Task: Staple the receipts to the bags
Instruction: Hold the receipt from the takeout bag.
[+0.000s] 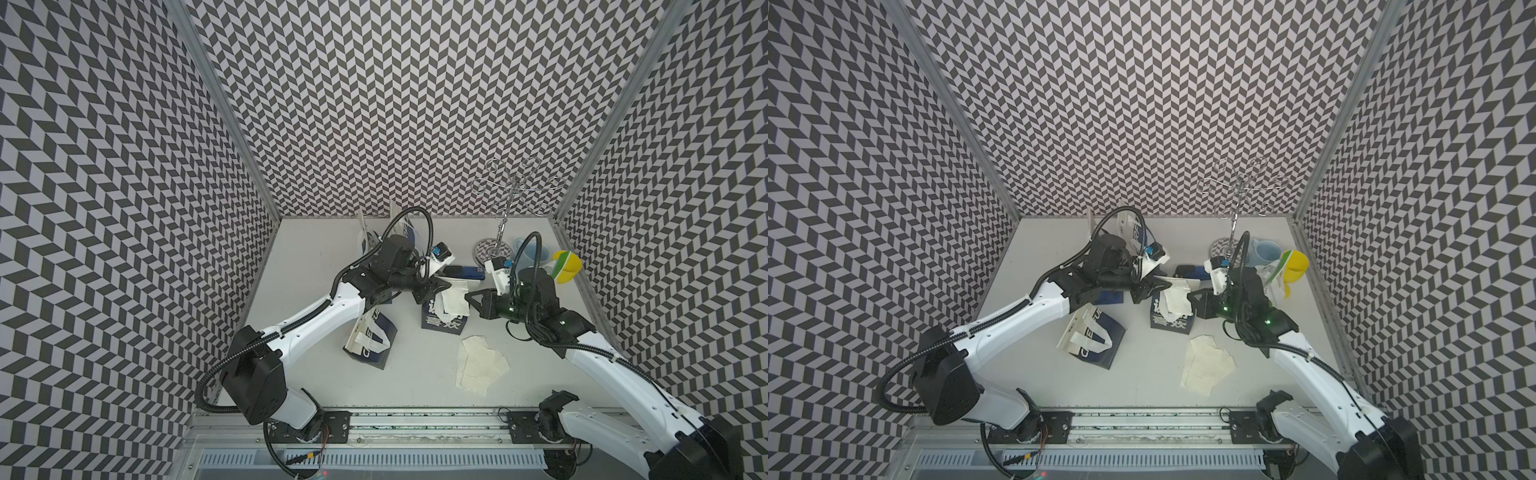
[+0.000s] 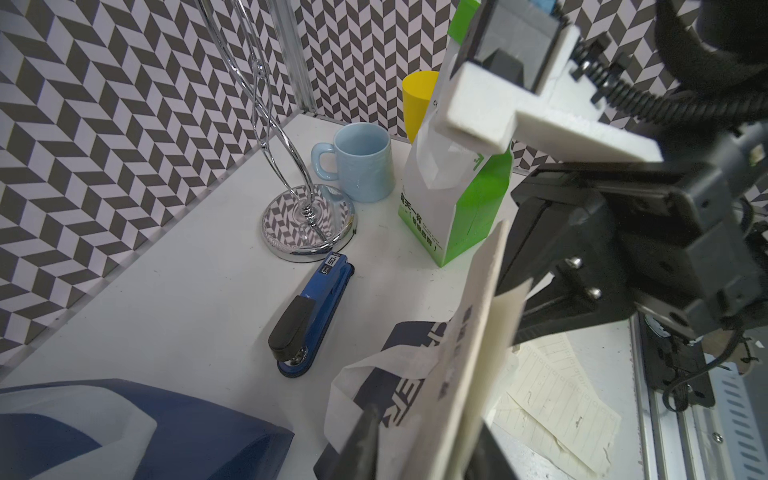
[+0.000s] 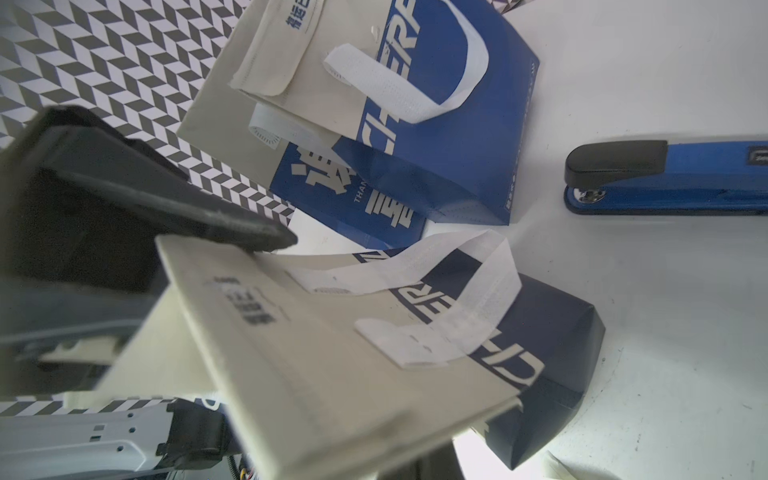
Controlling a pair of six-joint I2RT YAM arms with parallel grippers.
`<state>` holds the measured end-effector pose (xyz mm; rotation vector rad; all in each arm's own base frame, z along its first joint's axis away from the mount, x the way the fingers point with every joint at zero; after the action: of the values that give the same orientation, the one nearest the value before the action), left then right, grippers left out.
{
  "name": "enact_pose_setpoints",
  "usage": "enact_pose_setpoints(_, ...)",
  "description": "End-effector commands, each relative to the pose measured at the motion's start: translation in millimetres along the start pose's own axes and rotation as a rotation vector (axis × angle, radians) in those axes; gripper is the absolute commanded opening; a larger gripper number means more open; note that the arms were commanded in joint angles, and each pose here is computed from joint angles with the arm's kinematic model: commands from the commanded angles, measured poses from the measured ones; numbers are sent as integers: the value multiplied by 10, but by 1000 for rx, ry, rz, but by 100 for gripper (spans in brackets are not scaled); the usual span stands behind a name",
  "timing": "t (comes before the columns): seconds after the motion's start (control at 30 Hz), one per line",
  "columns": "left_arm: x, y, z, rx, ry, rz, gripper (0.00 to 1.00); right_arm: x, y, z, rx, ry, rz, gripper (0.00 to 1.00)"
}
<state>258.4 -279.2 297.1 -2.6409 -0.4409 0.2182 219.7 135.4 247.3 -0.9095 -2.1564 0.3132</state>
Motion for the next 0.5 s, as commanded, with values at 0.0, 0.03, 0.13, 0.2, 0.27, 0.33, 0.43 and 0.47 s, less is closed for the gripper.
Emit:
enact_pose_setpoints(0.0,-21,-14,-150,-56,9,35,22,28,29,-56,21,-9,-44,0)
enact_pose_setpoints(0.03,-25,-13,-142,-54,8,37,19,22,35,-60,27,-7,-42,0)
enact_pose_setpoints(0.13,-27,-15,-102,-43,-1,34,10,28,27,-89,20,-5,-55,0)
enact_pose_setpoints(0.2,-27,-15,-71,-37,-9,29,6,25,19,-104,9,-3,-54,0)
enact_pose_setpoints(0.27,-19,-23,-63,-38,-22,13,0,18,-8,-135,-9,-10,-37,0)
enact_pose_setpoints(0.33,-2,-32,-47,-39,-39,-14,0,12,-53,-181,-42,-24,3,0)
enact_pose_setpoints(0.43,32,-51,-27,-41,-83,-74,0,25,-135,-275,-108,-41,57,3)
enact_pose_setpoints(0.47,49,-55,-21,-36,-98,-96,0,31,-171,-313,-135,-45,81,8)
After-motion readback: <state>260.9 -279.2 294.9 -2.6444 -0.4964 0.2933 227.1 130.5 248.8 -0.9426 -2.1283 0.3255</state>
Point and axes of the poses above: each gripper's point midway between its finger pads, its own y axis out along the fingers, its own x axis along the line the jaws close on, z = x × y, the point moved 9 cm from there along -y, back along the fingers, and after that the axes turned 4 degrees about -y, right-handed, at the moved point
